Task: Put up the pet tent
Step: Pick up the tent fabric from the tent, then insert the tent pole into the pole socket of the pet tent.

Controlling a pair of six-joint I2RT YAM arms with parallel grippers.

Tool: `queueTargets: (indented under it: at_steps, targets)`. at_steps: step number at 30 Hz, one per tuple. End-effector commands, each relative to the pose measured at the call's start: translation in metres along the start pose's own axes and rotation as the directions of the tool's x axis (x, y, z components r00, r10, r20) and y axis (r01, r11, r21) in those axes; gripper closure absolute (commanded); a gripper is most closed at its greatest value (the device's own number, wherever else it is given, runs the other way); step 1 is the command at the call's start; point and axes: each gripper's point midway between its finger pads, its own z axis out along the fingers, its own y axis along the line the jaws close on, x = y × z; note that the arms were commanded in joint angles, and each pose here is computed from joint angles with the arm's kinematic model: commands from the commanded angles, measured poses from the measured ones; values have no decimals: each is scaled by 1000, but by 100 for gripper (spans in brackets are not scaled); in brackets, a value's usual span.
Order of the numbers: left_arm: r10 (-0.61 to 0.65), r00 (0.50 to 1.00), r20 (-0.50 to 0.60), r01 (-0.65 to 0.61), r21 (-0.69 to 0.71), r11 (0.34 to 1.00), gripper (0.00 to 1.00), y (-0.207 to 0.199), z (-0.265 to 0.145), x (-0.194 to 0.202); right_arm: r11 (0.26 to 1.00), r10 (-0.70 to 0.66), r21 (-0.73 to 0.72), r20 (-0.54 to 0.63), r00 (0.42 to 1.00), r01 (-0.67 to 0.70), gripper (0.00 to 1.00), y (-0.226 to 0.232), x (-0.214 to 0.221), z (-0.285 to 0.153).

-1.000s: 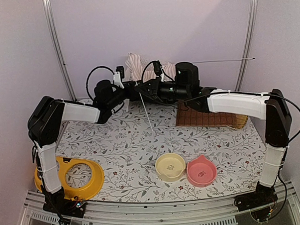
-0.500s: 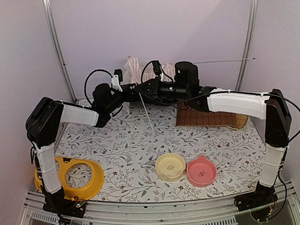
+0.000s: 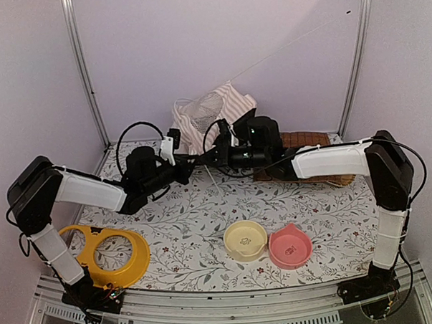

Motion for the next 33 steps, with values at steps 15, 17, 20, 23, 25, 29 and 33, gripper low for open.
queueTargets:
  at_steps: [15,17,20,23,25,29,33]
  targets:
    - [-42,976,-216,64,94,994,100,-38,-21,36,961,1,275,-10,1000,2,100,-79,47,-24]
    - [-56,972,-226,80,99,992,100,-39,-21,37,957,-6,291,-14,1000,10,100,-81,48,-25]
    - [-75,968,-240,108,126,986,100,-43,-24,38,944,-24,329,-15,1000,27,100,-87,47,-29]
    - [-84,963,-254,127,159,979,100,-47,-29,40,931,-42,362,-21,999,47,100,-93,48,-32]
    - [-98,960,-262,151,191,970,100,-50,-34,42,926,-51,373,-29,998,58,100,-95,48,-31]
    - [-170,950,-260,237,250,939,100,-50,-43,38,919,-64,386,-39,997,74,100,-99,47,-29]
    - [-209,945,-254,275,262,925,100,-49,-43,31,920,-74,380,-71,995,96,100,-97,55,-21]
